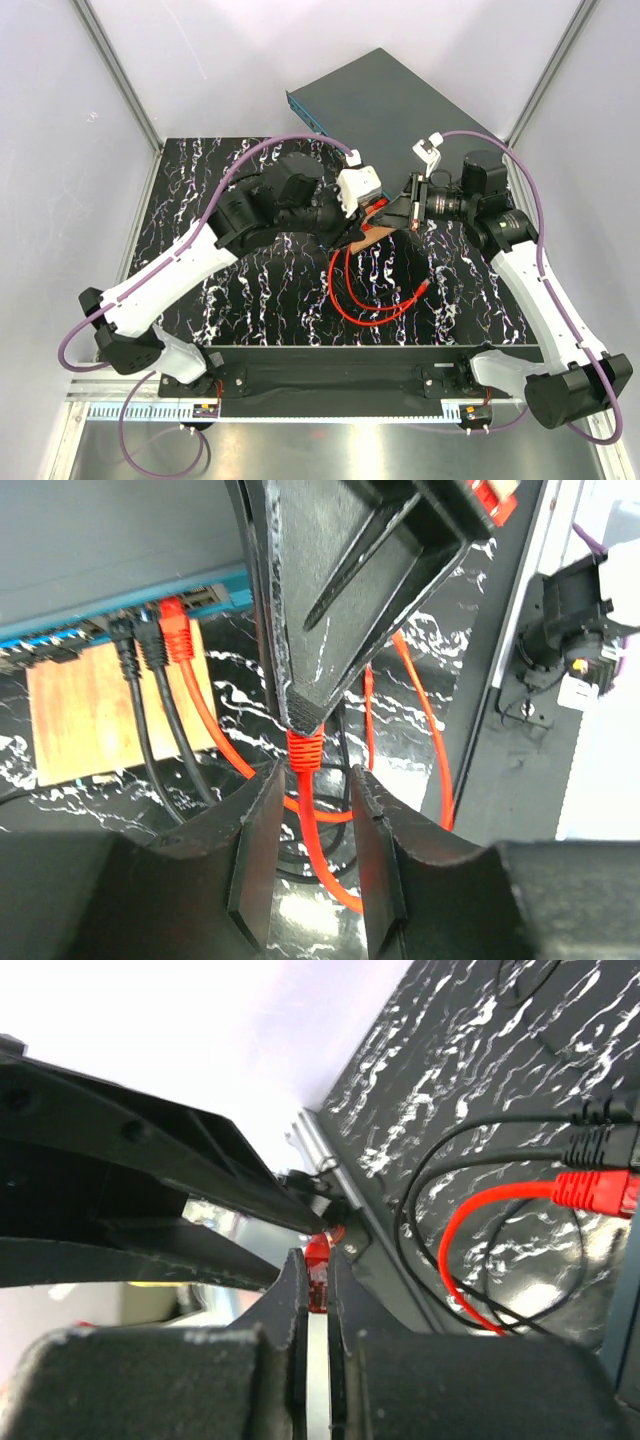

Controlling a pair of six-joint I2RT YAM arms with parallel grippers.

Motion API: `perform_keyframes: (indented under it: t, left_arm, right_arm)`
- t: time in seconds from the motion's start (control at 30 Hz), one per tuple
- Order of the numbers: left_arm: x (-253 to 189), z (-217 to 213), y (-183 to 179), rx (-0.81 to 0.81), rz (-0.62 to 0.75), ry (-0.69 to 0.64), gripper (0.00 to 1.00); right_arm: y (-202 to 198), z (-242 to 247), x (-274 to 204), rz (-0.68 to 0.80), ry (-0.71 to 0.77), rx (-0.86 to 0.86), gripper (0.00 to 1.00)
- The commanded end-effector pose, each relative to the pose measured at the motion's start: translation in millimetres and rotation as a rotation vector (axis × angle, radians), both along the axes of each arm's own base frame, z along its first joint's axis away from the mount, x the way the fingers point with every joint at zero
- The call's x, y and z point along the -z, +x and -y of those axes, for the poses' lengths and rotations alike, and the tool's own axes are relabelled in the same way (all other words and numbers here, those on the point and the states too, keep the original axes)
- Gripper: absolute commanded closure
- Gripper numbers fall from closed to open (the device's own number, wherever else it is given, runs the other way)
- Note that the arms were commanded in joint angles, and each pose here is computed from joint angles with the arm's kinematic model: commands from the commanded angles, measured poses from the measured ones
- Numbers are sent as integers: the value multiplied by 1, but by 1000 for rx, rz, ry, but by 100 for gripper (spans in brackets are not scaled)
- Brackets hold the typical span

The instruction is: Insert the plug into the switch port

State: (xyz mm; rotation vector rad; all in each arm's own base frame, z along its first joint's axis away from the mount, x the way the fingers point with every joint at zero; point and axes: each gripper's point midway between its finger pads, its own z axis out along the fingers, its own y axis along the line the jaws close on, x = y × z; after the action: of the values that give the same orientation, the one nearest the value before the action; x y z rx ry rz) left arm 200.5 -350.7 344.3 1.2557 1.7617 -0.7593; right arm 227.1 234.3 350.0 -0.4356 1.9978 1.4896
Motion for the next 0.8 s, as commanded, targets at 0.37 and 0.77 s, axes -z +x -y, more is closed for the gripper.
perform_keyframes:
  t: [0.37,0.77]
  left_arm:
    - [-46,-6,4,-3,231,-195,63]
    - [-40,-2,3,19,228,-191,69]
  right_arm:
    - [-8,-3,-26,-146,175,-57,100]
    - [-12,-3,-27,-178,198,-77,100]
